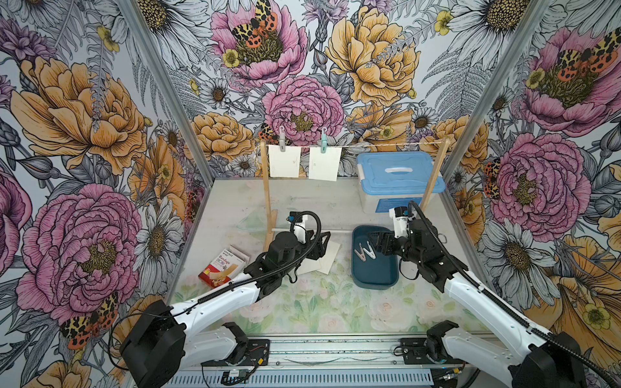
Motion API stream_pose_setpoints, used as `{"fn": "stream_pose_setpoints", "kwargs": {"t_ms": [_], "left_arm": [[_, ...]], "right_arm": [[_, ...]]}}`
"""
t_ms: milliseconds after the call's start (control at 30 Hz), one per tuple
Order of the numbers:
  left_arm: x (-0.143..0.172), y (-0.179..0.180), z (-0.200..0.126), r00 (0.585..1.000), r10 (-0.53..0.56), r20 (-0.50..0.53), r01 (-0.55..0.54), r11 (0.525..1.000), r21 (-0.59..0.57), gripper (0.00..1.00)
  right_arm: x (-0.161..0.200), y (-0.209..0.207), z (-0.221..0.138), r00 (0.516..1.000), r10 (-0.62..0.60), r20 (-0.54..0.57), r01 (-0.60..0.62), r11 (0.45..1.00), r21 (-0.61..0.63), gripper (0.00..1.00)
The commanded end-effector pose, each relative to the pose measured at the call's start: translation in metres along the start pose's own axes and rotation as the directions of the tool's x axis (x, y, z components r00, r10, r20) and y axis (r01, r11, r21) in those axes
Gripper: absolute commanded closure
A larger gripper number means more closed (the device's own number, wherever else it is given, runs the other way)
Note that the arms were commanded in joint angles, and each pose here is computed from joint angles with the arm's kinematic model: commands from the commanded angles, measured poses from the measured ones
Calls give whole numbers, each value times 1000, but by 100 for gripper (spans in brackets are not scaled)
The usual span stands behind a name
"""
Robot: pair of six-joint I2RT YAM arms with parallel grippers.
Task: Remove the postcards from the strings
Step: Place the clamp in the storage box, then pinch the postcard on the clothesline.
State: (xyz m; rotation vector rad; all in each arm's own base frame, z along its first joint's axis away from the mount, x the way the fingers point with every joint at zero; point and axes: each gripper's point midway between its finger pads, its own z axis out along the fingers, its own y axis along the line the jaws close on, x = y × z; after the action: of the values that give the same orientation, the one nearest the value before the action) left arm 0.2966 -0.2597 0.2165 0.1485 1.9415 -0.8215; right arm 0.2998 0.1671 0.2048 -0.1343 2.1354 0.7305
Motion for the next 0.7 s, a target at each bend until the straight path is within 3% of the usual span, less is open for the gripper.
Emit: {"fn": "stream_pose_setpoints", "kwargs": {"t_ms": [0,233,667], "left_arm": [[-22,-12,3,999,21,38,-23,999,40,29],[-56,-21,1,993,8,121,-17,997,74,27],[-149,-20,9,952,-33,304,-25,982,185,20]], "right_arm": [[-15,21,-13,999,-38,30,40,997,-65,30],[-27,45,-21,997,-67,49,73,987,-145,30],[-44,91,-36,983,-157,98,178,950,-258,29]]}}
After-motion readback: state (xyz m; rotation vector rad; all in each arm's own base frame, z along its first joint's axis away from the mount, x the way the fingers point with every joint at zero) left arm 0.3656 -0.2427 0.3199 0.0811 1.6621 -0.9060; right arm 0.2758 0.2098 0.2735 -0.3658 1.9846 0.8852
